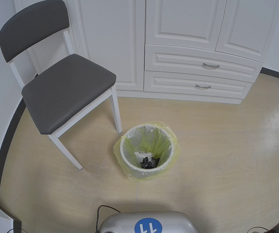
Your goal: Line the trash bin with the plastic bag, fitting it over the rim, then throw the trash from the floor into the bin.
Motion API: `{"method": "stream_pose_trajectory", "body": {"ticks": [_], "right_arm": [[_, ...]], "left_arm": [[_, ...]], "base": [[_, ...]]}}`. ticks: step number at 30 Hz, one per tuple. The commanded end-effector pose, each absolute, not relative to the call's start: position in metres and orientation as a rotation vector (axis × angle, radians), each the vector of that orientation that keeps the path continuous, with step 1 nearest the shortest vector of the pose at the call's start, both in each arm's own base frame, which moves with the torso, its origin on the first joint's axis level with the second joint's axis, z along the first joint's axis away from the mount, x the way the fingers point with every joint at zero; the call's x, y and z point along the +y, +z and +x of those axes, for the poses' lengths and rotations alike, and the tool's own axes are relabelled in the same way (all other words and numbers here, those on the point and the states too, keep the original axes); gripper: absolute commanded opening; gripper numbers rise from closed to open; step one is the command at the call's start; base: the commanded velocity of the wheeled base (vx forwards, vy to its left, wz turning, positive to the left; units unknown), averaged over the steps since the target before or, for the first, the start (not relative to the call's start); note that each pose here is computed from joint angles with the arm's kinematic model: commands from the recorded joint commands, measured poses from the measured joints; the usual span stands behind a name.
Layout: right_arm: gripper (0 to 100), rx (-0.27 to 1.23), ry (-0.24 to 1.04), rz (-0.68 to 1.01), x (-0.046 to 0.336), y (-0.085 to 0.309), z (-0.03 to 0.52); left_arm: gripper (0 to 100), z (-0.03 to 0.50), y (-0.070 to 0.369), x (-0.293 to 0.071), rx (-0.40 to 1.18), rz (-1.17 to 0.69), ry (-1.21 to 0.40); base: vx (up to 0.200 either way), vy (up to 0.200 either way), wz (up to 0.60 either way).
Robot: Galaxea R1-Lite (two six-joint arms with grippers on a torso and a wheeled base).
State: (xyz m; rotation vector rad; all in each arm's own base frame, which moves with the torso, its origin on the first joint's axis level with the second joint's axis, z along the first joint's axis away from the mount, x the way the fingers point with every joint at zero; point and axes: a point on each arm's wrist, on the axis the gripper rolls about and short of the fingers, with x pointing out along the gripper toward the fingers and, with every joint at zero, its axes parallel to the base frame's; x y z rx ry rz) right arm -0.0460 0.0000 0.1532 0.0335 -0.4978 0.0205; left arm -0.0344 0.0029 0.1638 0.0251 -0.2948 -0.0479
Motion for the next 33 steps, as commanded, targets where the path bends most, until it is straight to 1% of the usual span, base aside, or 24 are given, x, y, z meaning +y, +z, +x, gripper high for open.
{"method": "stream_pose_trajectory", "body": {"ticks": [1,13,15,18,21,23,26,29,33], "right_arm": [[100,-0.475,0.017,0.032,0.000,0.140,-0.043],[100,-0.403,0.017,0.032,0.000,0.120,-0.033],[100,-0.377,0.016,0.028,0.000,0.113,-0.030],[100,-0.371,0.015,0.033,0.000,0.113,-0.030],[100,-0.357,0.013,0.032,0.000,0.112,-0.029],[100,-0.336,0.011,0.029,0.000,0.109,-0.028],[100,-0.253,-0.091,0.019,-0.002,0.101,-0.026],[100,-0.203,-0.181,0.014,-0.004,0.096,-0.025],[100,-0.193,-0.234,0.019,-0.005,0.095,-0.025]], "left_arm": [[100,-0.042,0.149,0.001,-0.331,0.030,0.006],[100,-0.035,0.118,0.001,-0.239,0.032,0.026],[100,-0.028,0.103,0.001,-0.185,0.028,0.027],[100,-0.024,0.089,0.001,-0.135,-0.010,0.032],[100,-0.023,0.085,0.001,-0.099,-0.078,0.053],[100,-0.023,0.083,0.001,-0.078,-0.088,0.060],[100,-0.023,0.082,0.002,-0.068,-0.113,0.070],[100,-0.023,0.081,0.002,-0.053,-0.106,0.071],[100,-0.023,0.080,0.002,-0.048,-0.098,0.079]], "base": [[0.000,0.000,0.00],[0.000,0.000,0.00],[0.000,0.000,0.00],[0.000,0.000,0.00],[0.000,0.000,0.00],[0.000,0.000,0.00],[0.000,0.000,0.00],[0.000,0.000,0.00],[0.000,0.000,0.00]]}}
